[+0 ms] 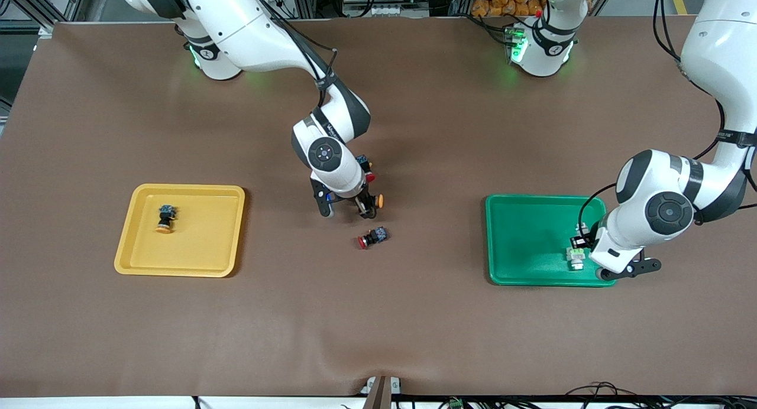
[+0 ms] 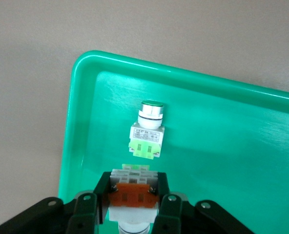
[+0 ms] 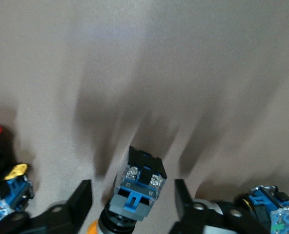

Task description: Place green and yellow buttons in trays

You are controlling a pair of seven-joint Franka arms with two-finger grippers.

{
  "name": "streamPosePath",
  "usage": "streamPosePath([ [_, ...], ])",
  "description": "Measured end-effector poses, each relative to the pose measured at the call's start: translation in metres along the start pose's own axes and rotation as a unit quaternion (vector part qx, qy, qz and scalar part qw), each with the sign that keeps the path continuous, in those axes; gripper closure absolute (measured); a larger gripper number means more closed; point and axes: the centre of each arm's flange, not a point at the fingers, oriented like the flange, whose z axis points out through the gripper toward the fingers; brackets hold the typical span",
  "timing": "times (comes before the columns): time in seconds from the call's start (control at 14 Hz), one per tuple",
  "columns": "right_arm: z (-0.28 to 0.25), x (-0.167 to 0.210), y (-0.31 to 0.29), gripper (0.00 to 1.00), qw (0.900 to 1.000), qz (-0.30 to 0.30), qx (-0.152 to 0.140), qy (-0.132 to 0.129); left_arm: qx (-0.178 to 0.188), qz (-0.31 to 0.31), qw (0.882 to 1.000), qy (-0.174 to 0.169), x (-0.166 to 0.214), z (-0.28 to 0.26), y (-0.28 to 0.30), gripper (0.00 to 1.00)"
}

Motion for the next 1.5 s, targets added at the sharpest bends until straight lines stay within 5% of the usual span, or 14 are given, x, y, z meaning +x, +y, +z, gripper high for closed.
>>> streamPosePath([
  [0.21,-0.001,0.010,-0.004,0.67,1.000,-0.025,0.004,0.006,0.001,-0.001,1.000,0.001,0.001,0.000,-0.002,0.59],
  [0.64,-0.046,0.113,-0.044,0.67,0.998,-0.061,0.026,0.012,0.001,-0.004,1.000,0.001,0.002,0.000,-0.006,0.59],
  [0.86,-0.103,0.178,-0.052,0.67,0.994,-0.110,-0.011,0.004,0.000,-0.005,1.000,0.004,0.004,-0.003,-0.007,0.59],
  [1.07,-0.158,0.256,-0.036,0.67,0.980,-0.189,-0.064,-0.025,-0.002,-0.009,1.000,0.007,0.007,-0.005,-0.010,0.59],
  [1.5,-0.151,0.408,0.013,0.67,0.934,-0.341,-0.098,-0.040,-0.011,0.001,1.000,0.001,0.015,0.006,-0.019,0.59],
])
